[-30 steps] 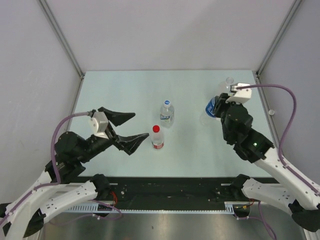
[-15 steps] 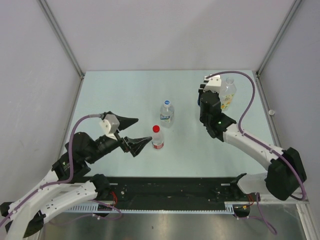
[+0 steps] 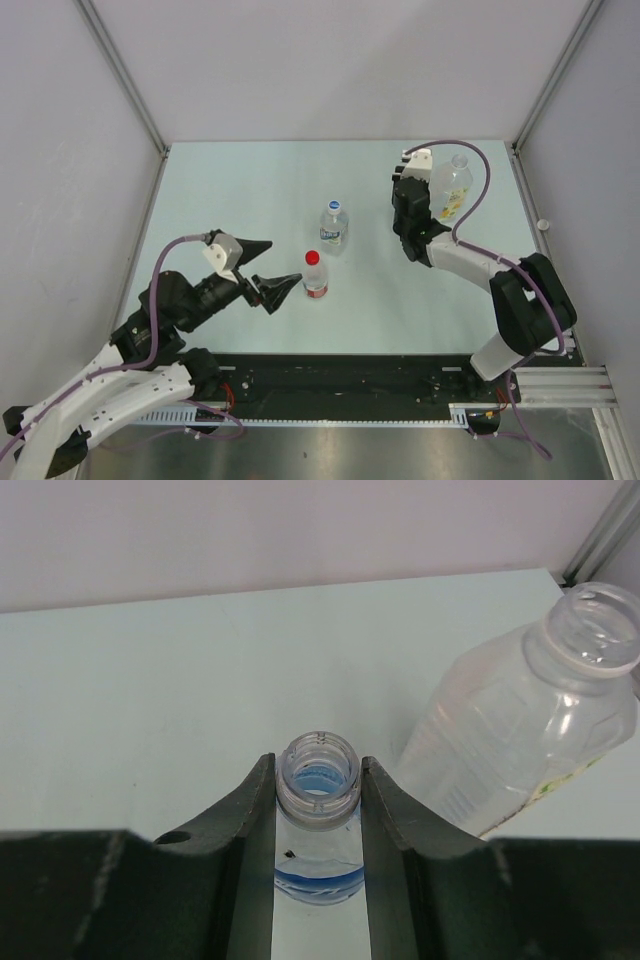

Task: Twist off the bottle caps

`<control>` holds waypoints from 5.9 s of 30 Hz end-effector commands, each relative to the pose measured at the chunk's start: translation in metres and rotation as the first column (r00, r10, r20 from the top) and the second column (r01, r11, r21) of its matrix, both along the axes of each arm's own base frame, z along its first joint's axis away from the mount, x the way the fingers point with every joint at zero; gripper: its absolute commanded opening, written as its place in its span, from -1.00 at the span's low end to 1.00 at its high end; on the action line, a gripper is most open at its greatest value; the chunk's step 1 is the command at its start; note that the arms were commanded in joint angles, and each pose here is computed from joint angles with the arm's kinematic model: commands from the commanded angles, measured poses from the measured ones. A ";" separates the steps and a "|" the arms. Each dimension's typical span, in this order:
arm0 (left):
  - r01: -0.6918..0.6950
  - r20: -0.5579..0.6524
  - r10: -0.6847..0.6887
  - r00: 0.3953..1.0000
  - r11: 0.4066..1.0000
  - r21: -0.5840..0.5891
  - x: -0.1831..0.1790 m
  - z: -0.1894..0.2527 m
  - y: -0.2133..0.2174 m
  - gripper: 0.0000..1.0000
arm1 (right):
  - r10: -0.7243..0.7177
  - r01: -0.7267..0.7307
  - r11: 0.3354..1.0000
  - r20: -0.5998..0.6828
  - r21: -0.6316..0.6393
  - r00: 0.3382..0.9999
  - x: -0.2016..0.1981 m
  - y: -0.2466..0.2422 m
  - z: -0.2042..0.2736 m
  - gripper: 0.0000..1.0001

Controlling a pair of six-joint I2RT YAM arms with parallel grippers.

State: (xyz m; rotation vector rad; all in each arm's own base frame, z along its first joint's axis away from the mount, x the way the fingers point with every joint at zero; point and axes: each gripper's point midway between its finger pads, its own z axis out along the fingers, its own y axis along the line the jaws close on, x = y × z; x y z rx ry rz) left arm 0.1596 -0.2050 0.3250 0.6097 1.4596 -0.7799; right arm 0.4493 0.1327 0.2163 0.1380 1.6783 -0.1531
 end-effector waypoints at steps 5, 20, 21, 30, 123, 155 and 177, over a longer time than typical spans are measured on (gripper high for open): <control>-0.034 0.017 0.034 0.999 0.999 -0.016 0.004 0.001 0.005 1.00 | -0.024 0.020 0.999 0.087 0.046 0.996 0.018 0.005 0.007 -1.00; -0.023 0.002 0.023 1.000 1.000 -0.014 0.006 -0.005 -0.001 1.00 | -0.002 0.000 0.998 0.030 0.059 1.000 0.008 0.008 0.001 -0.50; -0.020 -0.001 0.020 1.000 1.000 -0.013 0.006 -0.006 -0.002 0.99 | 0.004 -0.005 0.998 0.022 0.058 1.000 0.007 0.009 0.001 -0.44; -0.031 -0.006 0.031 1.000 0.999 -0.034 0.006 -0.005 0.000 0.99 | 0.034 -0.035 0.996 0.015 0.079 0.999 0.001 0.014 0.007 -0.06; -0.526 -0.206 0.508 0.837 0.849 -0.046 0.036 -0.041 0.090 1.00 | 0.779 -0.736 0.620 -0.103 0.273 0.618 -0.210 0.238 0.038 -1.00; 0.409 0.007 -0.409 0.912 0.912 -0.032 -0.024 0.047 -0.087 1.00 | 0.832 -0.758 0.218 0.288 0.615 0.474 -0.295 0.136 0.211 -1.00; 0.494 -0.059 -0.493 0.868 0.870 -0.011 -0.038 0.009 -0.095 0.22 | 0.837 -0.768 0.211 0.295 0.604 0.462 -0.299 0.147 0.213 -0.86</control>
